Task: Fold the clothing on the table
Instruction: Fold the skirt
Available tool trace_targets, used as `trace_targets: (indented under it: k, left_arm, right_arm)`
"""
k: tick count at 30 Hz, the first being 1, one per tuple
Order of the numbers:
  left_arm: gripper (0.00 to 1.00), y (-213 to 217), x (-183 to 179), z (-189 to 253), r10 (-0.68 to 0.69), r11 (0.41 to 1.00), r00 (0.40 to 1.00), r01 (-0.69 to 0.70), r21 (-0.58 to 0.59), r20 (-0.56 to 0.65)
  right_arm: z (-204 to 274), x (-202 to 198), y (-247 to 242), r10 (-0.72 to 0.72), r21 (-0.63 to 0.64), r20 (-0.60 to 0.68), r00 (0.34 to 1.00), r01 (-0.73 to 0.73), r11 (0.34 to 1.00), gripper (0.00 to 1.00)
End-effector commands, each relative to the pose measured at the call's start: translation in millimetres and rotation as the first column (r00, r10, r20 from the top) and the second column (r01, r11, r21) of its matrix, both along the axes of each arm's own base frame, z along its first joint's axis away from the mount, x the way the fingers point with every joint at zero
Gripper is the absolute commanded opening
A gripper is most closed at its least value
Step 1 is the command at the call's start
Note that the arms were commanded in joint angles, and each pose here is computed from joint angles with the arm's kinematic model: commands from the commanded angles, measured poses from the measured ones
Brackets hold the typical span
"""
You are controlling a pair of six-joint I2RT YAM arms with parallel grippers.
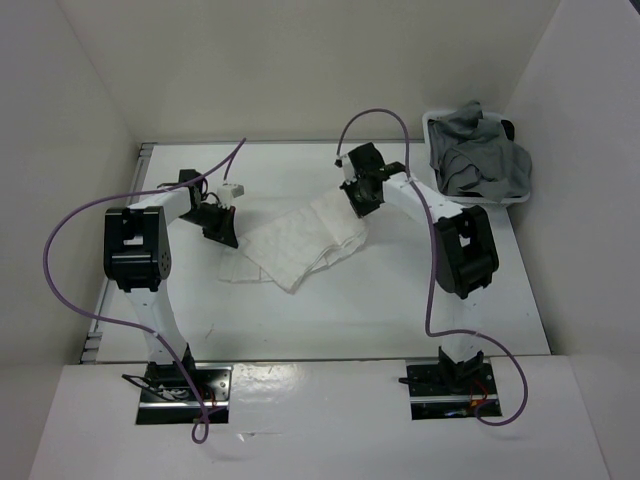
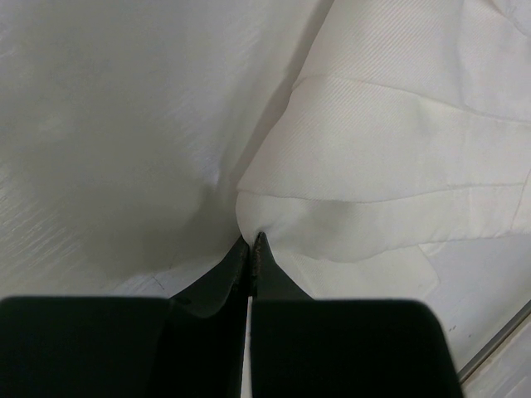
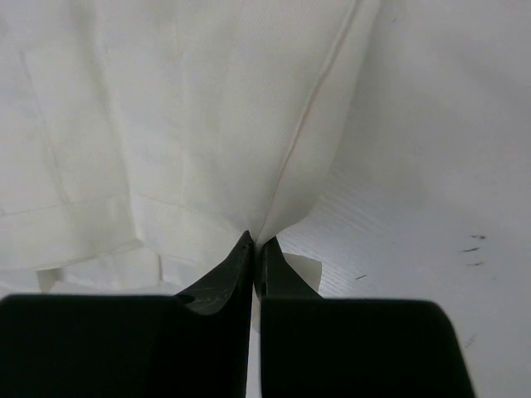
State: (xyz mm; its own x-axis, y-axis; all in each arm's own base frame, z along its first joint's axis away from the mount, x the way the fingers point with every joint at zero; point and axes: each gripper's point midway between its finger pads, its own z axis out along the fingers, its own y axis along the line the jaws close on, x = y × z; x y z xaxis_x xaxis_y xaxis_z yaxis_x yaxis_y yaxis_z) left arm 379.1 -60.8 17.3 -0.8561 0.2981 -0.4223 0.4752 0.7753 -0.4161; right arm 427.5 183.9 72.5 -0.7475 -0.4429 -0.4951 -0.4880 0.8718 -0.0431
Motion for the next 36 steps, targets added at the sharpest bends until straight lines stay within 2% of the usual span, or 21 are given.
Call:
trace_targets:
  k: [1, 6, 14, 29, 36]
  left_arm:
    - [0.0, 9, -13, -13, -0.021, 0.999, 0.999, 0.023, 0.047, -0.049]
    - [0.0, 9, -14, -16, -0.021, 0.999, 0.998, 0.023, 0.046, -0.058]
    - [0.0, 8, -15, -18, -0.022, 0.999, 0.998, 0.025, 0.037, -0.067]
    - [0.0, 3, -14, -14, -0.02, 1.0, 0.998, 0.021, 0.008, -0.068]
    - [0.0, 2, -14, -13, -0.022, 1.0, 0.998, 0.022, -0.001, -0.067]
  right_arm:
    - [63, 23, -11, -0.06, -0.055, 0.177, 0.982, 0.07, 0.996, 0.0]
    - [73, 27, -1, -0.058, -0.108, 0.232, 0.971, 0.085, 0.991, 0.0]
    - [92, 9, 63, 0.063, -0.16, 0.286, 0.956, -0.017, 0.987, 0.0]
    - [139, -26, 151, 0.222, -0.136, 0.341, 0.914, -0.186, 0.973, 0.0]
    - [131, -49, 194, 0.305, -0.14, 0.324, 0.896, -0.274, 0.952, 0.0]
